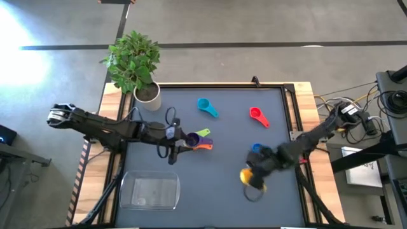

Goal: Nest measuring cups in basket
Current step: Stack the yellow measuring cup on top of the purple measuring cup

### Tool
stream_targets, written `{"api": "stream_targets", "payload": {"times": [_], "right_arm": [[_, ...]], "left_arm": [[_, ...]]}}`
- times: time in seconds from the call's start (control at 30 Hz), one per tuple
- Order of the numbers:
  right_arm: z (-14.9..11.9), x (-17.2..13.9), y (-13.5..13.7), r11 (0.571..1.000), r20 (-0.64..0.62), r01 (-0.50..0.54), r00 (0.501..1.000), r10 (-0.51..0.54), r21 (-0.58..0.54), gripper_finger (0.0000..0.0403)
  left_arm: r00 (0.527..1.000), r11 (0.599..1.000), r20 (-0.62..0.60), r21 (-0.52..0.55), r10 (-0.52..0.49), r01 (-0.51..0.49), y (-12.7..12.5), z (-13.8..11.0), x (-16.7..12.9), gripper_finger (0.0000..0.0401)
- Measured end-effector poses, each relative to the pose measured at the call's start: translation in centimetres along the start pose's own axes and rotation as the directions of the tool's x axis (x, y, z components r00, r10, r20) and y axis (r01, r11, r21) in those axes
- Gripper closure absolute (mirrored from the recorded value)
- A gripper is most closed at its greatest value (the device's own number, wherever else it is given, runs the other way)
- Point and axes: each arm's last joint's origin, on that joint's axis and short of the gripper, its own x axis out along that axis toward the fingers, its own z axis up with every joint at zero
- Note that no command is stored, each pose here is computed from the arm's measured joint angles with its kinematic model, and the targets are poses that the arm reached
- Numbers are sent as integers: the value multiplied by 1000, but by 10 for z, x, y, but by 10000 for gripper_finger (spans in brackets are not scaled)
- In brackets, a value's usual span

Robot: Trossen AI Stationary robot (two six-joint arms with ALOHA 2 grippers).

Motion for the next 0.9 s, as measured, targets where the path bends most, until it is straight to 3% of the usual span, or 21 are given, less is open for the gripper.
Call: {"api": "stream_targets", "payload": {"times": [0.2, 0.37, 0.6, 0.9], "right_arm": [[85, -25, -34, 981, 243, 50, 970, -2, -190, 394], [149, -41, -61, 947, 370, 39, 925, 86, -318, 395], [216, -29, -80, 899, 342, -3, 924, 170, -439, 395], [269, 14, -83, 880, 199, -10, 973, 118, -475, 395]], "left_arm": [[993, 1000, 115, 9, 5, -6, 3, -6, -14, 227], [988, 1000, 152, -1, 29, -29, 6, -12, -23, 227], [983, 997, 168, -8, 73, -73, 9, -16, -29, 227], [975, 994, 194, -19, 106, -104, 13, -27, -41, 227]]}}
